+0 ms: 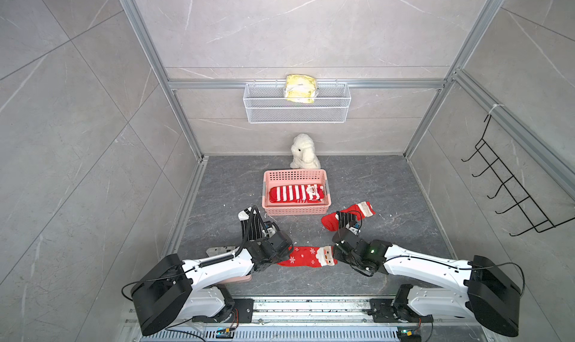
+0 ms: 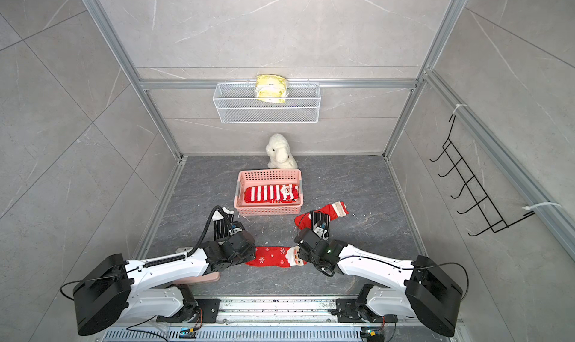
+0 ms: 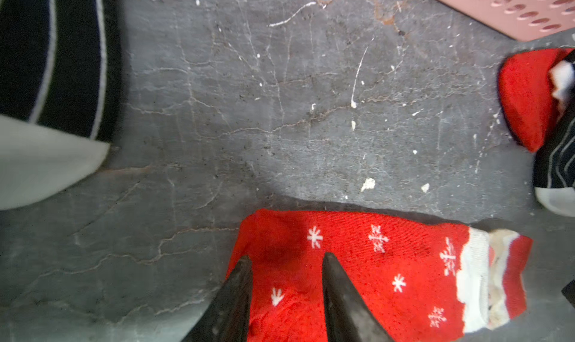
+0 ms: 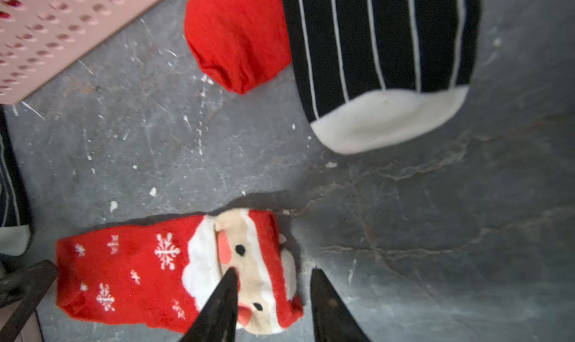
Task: Place the socks together as a pair
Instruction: Adjust the sock at the center of the board.
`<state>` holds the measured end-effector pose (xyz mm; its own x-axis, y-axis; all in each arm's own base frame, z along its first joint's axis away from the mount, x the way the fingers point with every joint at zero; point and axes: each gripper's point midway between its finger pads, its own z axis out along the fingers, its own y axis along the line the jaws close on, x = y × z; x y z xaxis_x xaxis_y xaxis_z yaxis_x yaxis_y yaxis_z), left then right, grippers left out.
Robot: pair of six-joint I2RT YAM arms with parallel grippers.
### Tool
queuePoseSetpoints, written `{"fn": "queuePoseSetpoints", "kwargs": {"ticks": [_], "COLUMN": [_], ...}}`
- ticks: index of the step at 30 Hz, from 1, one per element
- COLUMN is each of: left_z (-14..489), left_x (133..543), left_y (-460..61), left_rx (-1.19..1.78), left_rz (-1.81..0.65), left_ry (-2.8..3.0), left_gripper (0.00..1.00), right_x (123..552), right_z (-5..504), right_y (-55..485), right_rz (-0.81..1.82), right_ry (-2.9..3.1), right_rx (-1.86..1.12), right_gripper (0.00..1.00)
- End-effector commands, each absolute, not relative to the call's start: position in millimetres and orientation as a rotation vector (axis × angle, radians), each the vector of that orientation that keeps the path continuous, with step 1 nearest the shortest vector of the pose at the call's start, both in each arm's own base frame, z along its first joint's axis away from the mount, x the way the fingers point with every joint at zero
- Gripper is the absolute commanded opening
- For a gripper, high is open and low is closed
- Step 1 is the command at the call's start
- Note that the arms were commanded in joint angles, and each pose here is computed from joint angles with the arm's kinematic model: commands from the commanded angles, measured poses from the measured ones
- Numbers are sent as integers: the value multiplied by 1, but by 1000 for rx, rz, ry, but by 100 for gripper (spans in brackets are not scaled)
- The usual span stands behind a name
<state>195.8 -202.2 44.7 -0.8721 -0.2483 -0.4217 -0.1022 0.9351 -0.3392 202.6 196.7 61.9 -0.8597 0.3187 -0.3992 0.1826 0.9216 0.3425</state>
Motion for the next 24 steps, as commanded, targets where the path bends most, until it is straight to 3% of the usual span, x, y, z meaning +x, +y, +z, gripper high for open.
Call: {"fn": "queuePoseSetpoints", "kwargs": {"ticks": [1,8,15,17,20,21,24], "left_z": [63,95,159,170,184,186,193], "left_x": [197,199,212,216,223,225,232], "left_y": [-205,-217,-232,-234,-236,-238,-243], "left_rx": [-206,-40,241,294,363,384,473], "left_rz": [-477,-515,-426,-395,-363,-366,-354], "left_ry": [2591,2561,2505,2491,2458,2452,2396], "left_gripper": [40,43,51,63,95,99,99], "right_x": [215,249,288,298,311,316,326], "right_z": [90,122,121,114,97,91,76], "right_y": [174,132,83,71,52,47,31], "right_rz": [296,221,234,258,280,289,286], "right_ry": [2543,2456,2445,2452,2470,2475,2472], "right_rx": [339,417,599,664,779,811,894], "right_gripper": [43,45,45,45,43,42,42]}}
